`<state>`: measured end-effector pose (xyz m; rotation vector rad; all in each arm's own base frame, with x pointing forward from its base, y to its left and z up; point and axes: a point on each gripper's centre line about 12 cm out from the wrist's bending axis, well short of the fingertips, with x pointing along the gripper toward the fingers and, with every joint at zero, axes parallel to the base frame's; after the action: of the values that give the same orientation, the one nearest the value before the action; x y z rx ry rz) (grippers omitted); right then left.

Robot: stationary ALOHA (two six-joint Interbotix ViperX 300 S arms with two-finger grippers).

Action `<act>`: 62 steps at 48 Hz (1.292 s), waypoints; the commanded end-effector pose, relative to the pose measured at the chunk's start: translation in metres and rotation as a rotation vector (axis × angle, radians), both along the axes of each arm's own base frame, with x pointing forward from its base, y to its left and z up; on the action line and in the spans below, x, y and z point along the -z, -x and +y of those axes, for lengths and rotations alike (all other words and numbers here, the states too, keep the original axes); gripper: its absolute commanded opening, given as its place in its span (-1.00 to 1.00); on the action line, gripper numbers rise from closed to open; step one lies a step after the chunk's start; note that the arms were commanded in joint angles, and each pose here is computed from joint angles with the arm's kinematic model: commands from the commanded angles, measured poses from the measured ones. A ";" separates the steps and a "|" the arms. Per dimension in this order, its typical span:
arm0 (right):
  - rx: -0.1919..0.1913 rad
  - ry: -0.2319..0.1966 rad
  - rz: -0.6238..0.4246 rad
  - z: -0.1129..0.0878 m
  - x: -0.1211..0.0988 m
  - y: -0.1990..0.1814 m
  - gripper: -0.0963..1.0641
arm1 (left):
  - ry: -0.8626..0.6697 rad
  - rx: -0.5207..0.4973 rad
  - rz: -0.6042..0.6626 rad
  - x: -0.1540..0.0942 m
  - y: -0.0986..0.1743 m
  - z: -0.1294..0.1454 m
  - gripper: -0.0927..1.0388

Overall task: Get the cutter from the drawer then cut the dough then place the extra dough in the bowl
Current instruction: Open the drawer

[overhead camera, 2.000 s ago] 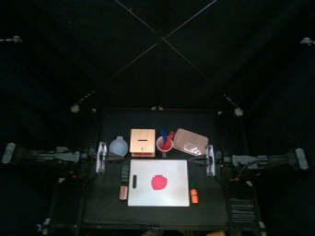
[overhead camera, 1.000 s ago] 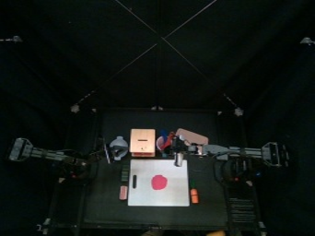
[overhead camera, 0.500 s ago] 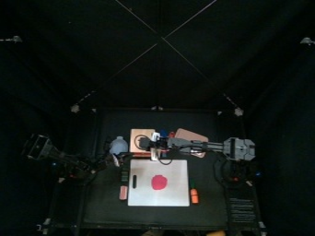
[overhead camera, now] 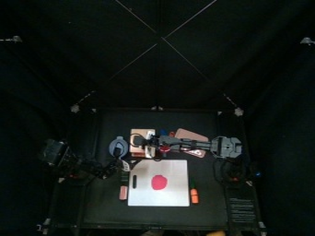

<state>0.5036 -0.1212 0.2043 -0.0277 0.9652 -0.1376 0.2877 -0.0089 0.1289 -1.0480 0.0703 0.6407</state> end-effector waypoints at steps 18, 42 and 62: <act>-0.001 -0.011 0.031 0.003 -0.001 0.004 -0.80 | 0.099 0.011 0.058 0.004 -0.011 0.002 -0.09; -0.004 -0.014 0.042 0.005 0.004 0.004 -0.80 | 0.153 -0.140 0.054 0.004 -0.011 0.031 0.58; -0.007 -0.015 0.047 0.007 0.007 0.004 -0.80 | 0.121 -0.129 0.157 0.025 -0.019 0.038 0.61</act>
<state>0.5006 -0.1164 0.1975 -0.0222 1.0087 -0.1266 0.2963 0.0296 0.1030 -1.1258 0.1896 0.8510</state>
